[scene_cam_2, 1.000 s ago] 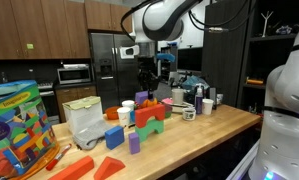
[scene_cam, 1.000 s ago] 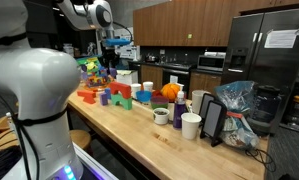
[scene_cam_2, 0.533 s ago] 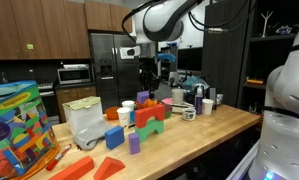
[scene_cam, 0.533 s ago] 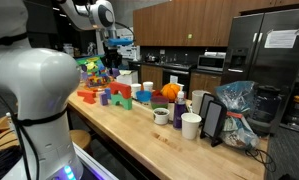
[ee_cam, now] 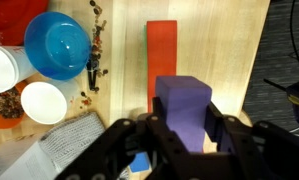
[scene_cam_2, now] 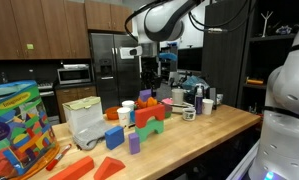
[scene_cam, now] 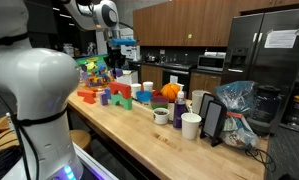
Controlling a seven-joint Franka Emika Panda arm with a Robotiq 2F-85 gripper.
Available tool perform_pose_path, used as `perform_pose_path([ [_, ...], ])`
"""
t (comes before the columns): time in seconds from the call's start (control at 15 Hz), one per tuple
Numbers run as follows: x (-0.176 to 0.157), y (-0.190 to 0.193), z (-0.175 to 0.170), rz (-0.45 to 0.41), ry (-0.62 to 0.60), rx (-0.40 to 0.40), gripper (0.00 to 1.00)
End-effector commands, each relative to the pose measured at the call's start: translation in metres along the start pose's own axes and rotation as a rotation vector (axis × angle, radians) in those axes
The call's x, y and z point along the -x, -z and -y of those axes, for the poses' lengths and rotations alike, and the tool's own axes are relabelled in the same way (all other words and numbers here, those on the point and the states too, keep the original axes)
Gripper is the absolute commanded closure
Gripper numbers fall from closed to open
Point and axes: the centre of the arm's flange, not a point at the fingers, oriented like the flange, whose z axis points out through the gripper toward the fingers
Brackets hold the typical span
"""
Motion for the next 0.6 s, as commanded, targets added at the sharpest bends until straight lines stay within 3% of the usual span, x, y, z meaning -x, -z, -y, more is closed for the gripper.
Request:
perform_pose_path([
  [0.0, 0.01, -0.001, -0.013, 0.005, -0.014, -0.015, 0.84],
  [0.53, 0.028, -0.019, -0.018, -0.003, -0.031, -0.052, 0.84],
])
